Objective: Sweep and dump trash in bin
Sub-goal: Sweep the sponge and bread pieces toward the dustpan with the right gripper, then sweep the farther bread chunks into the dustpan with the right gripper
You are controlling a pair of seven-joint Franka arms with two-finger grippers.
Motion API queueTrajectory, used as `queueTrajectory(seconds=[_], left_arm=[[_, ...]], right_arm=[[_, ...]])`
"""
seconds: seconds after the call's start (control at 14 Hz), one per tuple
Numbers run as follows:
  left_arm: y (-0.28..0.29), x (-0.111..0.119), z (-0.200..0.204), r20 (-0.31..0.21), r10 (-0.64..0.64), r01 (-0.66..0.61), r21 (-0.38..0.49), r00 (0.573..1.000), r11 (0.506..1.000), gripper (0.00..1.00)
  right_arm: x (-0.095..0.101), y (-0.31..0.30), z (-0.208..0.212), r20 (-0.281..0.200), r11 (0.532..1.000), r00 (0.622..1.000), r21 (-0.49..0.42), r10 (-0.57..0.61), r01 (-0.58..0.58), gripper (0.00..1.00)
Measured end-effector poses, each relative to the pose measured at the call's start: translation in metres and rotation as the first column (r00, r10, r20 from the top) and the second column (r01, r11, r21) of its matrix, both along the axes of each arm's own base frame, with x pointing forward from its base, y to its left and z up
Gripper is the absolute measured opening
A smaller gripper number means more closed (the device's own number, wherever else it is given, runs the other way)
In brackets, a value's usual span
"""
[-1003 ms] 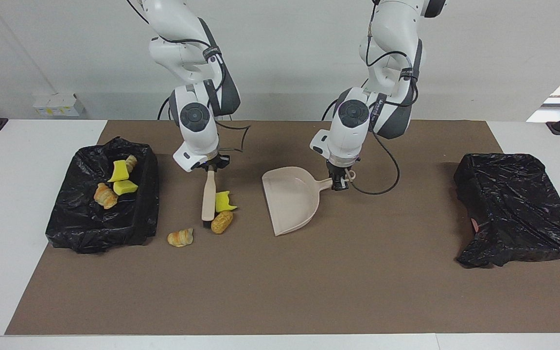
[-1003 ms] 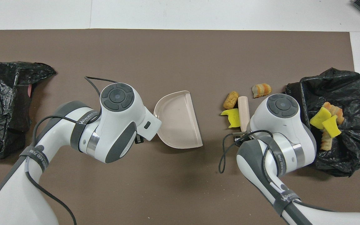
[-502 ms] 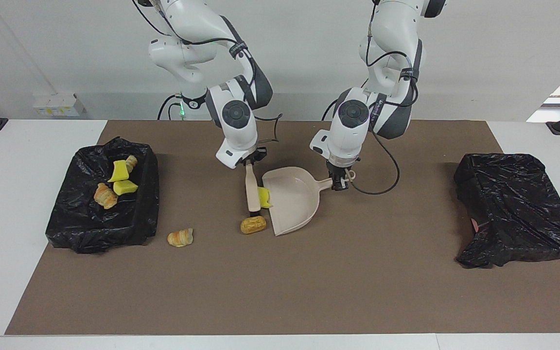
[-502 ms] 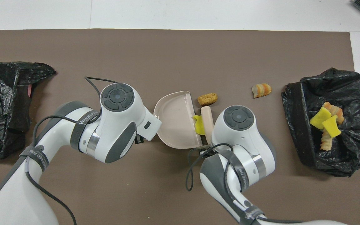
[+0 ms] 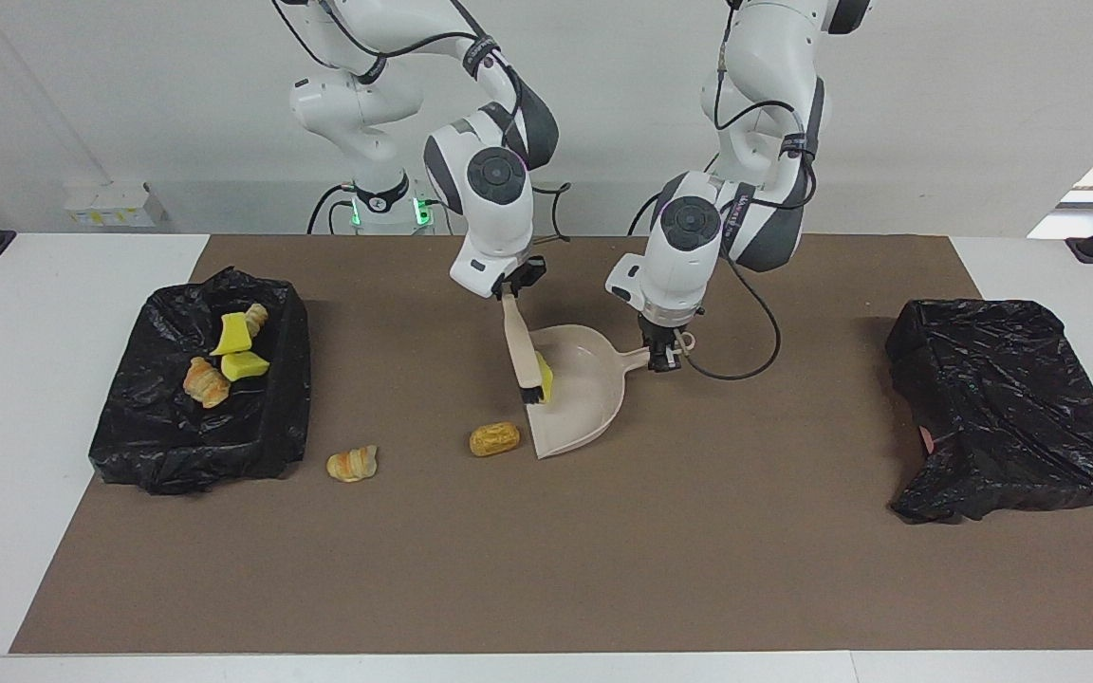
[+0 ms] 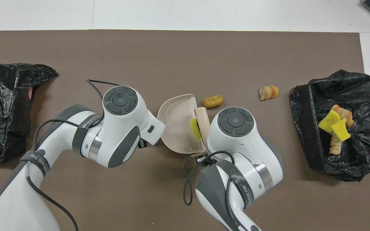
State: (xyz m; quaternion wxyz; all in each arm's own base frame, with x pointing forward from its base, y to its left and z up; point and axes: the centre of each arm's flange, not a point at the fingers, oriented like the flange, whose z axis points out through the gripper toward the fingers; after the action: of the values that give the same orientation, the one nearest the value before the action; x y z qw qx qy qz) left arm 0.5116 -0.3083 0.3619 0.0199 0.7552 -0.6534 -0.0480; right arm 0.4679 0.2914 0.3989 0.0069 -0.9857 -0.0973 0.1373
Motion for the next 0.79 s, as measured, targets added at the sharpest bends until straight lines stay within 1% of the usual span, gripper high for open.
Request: queueTrajectory(seconds=[0.14, 0.43, 0.65, 0.79], left_arm=[[0.000, 0.000, 0.000, 0.000, 0.000, 0.000, 0.000, 1.000, 1.000, 0.32], [0.000, 0.000, 0.000, 0.000, 0.000, 0.000, 0.000, 1.000, 1.000, 0.32], [0.000, 0.000, 0.000, 0.000, 0.000, 0.000, 0.000, 1.000, 1.000, 0.32], [0.000, 0.000, 0.000, 0.000, 0.000, 0.000, 0.000, 1.000, 1.000, 0.32]], right_arm=[[0.009, -0.004, 0.010, 0.024, 1.000, 1.000, -0.003, -0.004, 0.004, 0.26], [0.026, -0.021, 0.014, 0.094, 0.996, 0.995, -0.086, 0.033, -0.025, 0.26], [0.043, -0.045, 0.008, 0.109, 0.995, 0.994, -0.095, 0.002, 0.008, 0.26], [0.058, -0.072, 0.006, 0.126, 0.991, 0.992, -0.135, -0.003, 0.020, 0.26]])
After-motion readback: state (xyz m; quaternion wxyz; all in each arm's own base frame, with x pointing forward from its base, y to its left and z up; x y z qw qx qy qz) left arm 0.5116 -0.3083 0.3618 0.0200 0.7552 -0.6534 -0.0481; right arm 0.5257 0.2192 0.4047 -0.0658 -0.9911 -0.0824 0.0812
